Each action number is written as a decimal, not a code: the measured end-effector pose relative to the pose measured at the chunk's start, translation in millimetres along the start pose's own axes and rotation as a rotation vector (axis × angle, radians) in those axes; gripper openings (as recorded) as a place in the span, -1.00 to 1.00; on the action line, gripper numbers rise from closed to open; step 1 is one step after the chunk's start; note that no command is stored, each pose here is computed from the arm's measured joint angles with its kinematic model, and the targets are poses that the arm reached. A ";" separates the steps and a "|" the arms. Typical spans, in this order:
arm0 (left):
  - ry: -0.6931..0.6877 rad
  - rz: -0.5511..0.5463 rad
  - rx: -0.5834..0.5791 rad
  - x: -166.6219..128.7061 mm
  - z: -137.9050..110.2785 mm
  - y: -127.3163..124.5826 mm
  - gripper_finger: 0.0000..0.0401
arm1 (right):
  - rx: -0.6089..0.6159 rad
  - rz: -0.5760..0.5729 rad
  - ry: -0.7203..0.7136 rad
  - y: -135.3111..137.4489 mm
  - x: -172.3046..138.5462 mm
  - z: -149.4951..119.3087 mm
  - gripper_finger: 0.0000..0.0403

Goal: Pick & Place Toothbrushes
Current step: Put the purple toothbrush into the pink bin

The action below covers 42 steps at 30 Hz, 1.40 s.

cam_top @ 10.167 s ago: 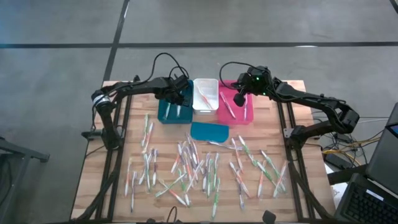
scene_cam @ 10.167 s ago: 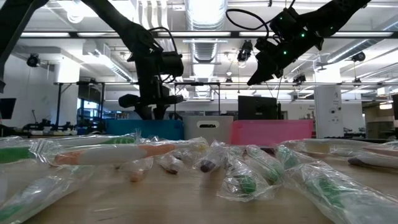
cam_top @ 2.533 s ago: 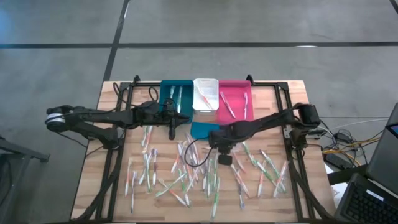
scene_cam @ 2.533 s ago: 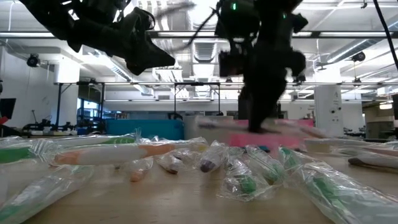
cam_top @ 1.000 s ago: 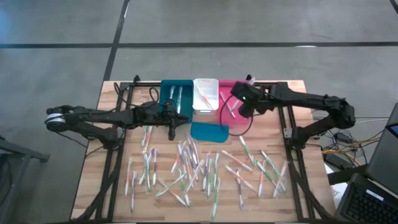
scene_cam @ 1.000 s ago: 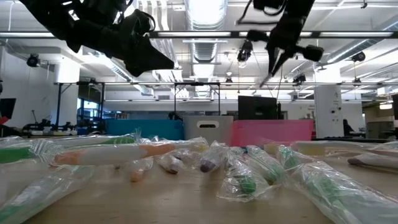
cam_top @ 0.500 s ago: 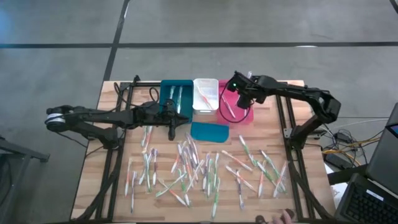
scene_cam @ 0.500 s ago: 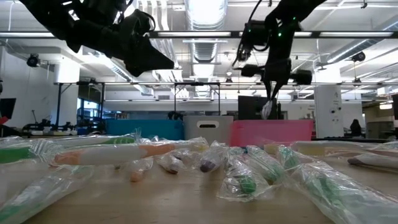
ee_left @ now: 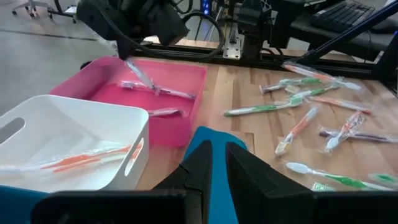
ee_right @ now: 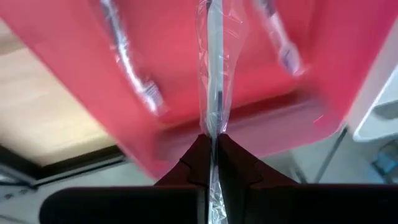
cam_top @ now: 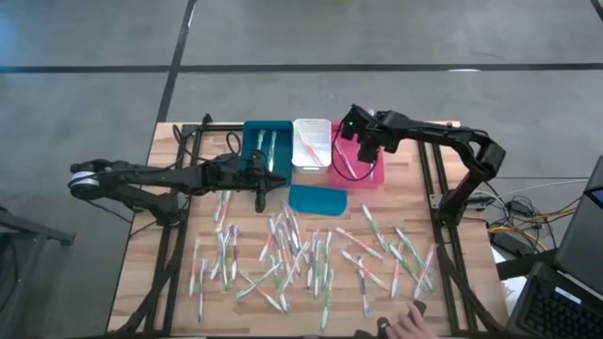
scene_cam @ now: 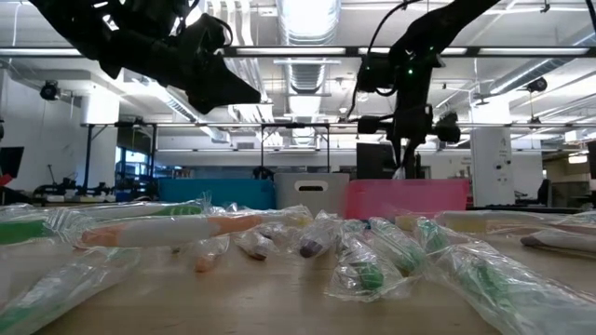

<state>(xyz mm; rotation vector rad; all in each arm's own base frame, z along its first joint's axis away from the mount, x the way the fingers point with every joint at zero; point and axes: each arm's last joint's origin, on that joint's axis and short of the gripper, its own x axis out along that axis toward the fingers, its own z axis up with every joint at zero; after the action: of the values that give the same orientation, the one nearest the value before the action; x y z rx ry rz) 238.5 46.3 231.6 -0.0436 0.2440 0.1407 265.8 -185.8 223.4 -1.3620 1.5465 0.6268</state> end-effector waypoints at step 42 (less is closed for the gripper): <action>0.018 0.000 0.011 -0.1 -1.7 0.0 -0.75 | -0.072 0.082 -0.124 -1.6 36.7 47.2 -0.59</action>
<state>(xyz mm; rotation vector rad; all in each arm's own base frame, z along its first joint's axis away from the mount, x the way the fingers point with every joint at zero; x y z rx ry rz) 238.0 46.1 230.0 -0.0338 0.2624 0.1386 284.7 -162.9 171.5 -1.2933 1.4982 0.8098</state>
